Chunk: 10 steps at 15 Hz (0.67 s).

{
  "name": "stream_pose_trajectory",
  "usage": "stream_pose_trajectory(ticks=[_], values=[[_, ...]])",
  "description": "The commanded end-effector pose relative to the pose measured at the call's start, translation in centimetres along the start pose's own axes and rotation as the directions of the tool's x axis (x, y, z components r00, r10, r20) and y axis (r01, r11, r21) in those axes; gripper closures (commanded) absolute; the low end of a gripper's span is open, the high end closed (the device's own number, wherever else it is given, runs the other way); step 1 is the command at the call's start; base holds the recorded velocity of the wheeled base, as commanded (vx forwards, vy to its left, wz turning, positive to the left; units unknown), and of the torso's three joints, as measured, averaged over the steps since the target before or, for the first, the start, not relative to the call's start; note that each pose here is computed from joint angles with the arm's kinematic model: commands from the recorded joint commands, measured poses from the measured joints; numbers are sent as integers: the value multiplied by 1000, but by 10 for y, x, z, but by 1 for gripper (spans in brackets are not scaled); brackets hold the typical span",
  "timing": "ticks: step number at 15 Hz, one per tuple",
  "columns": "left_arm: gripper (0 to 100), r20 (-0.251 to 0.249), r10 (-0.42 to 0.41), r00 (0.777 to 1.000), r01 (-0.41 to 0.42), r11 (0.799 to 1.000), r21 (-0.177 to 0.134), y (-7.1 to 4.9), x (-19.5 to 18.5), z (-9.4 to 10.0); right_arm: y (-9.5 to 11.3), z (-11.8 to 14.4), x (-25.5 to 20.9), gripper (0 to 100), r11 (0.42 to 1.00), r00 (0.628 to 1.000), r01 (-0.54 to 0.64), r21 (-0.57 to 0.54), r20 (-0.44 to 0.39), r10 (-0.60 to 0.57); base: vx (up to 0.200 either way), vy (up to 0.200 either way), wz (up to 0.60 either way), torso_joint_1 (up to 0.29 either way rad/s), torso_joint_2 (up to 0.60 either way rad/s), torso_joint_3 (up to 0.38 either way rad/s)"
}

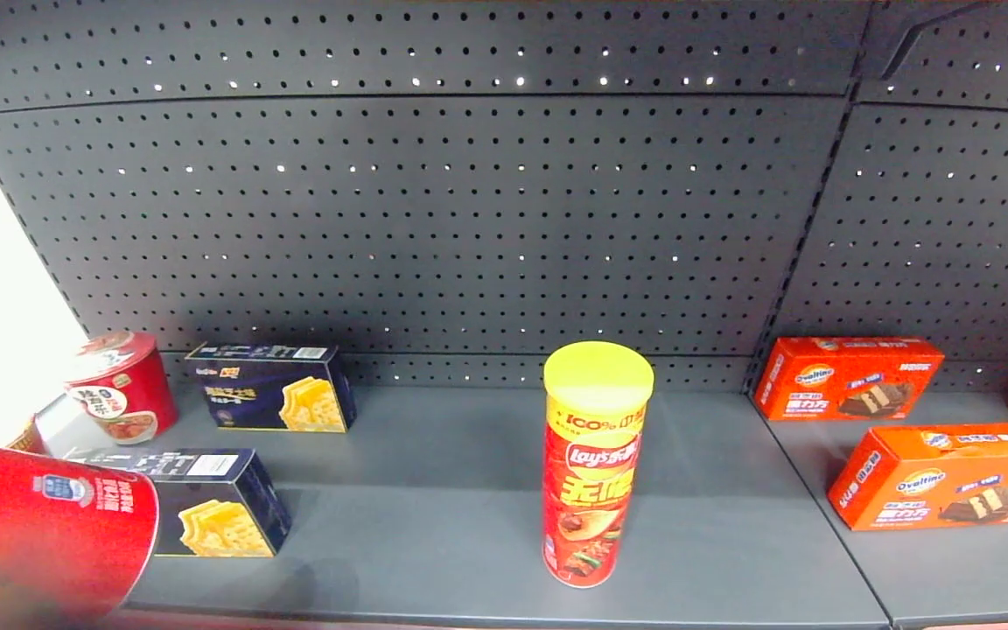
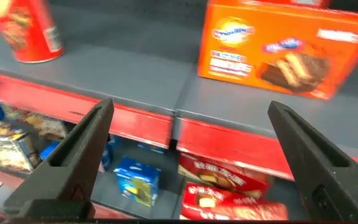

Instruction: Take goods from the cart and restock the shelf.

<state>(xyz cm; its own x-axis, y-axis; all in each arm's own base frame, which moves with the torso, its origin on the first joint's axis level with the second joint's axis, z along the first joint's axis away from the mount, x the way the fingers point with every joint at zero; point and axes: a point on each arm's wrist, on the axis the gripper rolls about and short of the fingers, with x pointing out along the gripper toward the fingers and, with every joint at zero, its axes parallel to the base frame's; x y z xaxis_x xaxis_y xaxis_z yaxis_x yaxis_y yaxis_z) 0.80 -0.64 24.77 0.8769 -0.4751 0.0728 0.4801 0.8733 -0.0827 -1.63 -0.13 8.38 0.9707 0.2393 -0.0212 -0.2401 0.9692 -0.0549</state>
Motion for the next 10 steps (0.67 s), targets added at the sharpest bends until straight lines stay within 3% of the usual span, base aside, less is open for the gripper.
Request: stream_pose_trajectory(ticks=[1, 2, 3, 5, 7, 8, 10], values=[[100, -33, -26, 999, 25, 1000, -4, 1, 13, 6, 0, 0, 0, 0, 1000, 1000, 1, 9, -5, -1, 0, 0, 0, 0, 0, 0], [100, -51, -32, 998, 32, 999, -3, 1, 22, 10, 0, 0, 0, 0, 1000, 1000, 1, 11, -5, -1, 0, 0, 0, 0, 0, 0], [100, -88, -32, 996, 34, 999, 28, 3, 34, 12, 0, 0, 0, 0, 1000, 1000, 1, 17, -5, -1, 0, 0, 0, 0, 0, 0], [100, -159, -25, 987, 34, 998, 58, 6, 64, 12, 0, 0, 0, 0, 994, 1000, -2, 107, -6, 3, 0, 0, 0, 0, 0, 0], [100, -172, -41, 984, 49, 998, 47, 10, 92, 13, 0, 0, 0, 0, 992, 1000, -4, 125, -3, 4, 0, 0, 0, 0, 0, 0], [100, -176, -99, 980, 102, 995, 11, 13, 119, 12, 0, 0, 0, 0, 992, 1000, -3, 127, -3, 4, 0, 0, 0, 0, 0, 0], [100, -177, -168, 970, 169, 986, -15, 18, 162, 9, 0, 0, 0, 0, 992, 1000, -4, 122, -3, 4, 0, 0, 0, 0, 0, 0]])
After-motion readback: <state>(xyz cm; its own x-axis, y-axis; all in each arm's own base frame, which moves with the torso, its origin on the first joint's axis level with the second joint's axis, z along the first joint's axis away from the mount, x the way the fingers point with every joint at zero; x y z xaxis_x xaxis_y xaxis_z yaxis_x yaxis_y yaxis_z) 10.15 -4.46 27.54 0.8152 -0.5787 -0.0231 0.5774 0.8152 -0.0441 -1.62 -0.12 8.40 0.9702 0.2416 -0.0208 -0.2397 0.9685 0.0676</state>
